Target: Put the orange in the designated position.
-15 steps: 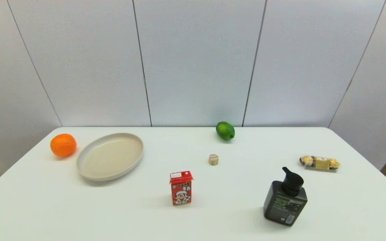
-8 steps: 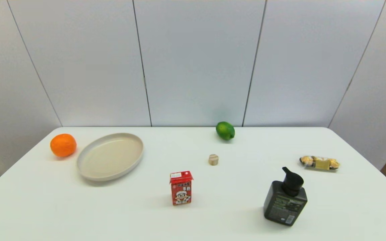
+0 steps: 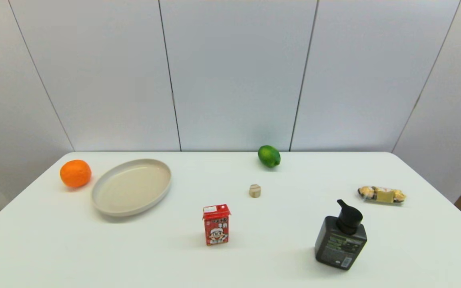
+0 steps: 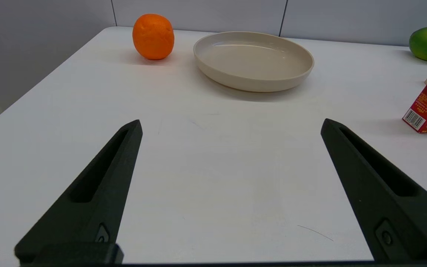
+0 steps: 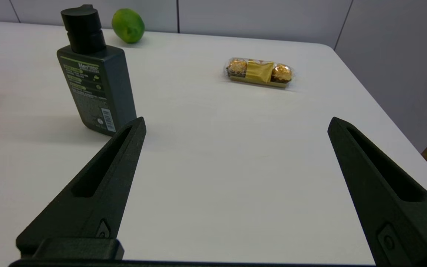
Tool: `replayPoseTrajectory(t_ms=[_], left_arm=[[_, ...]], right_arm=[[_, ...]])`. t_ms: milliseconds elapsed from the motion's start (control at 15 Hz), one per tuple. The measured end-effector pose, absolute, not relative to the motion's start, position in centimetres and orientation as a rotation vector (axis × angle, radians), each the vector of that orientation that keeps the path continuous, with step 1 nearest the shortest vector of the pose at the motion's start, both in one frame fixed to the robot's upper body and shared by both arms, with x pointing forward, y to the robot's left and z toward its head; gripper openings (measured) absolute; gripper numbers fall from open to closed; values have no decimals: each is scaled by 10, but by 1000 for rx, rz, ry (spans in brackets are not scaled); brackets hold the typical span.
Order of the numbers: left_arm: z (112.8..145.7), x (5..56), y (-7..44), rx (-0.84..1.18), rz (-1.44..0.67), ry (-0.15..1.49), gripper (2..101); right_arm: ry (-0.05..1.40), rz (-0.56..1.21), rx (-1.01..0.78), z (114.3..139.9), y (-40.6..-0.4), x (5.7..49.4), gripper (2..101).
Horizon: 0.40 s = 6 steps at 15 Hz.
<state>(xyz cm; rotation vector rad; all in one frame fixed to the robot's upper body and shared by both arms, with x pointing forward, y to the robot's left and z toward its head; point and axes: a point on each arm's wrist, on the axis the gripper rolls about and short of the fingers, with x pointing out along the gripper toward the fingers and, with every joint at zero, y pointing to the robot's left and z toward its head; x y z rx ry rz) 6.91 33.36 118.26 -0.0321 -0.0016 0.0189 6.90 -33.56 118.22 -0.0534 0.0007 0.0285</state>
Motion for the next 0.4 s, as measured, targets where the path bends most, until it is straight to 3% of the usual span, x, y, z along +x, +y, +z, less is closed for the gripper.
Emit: replayPoseTrajectory(t_ms=[400], left_arm=[[1183, 69, 334, -32, 18, -2, 978]], right_arm=[[0, 27, -48, 1182, -336, 69, 973]])
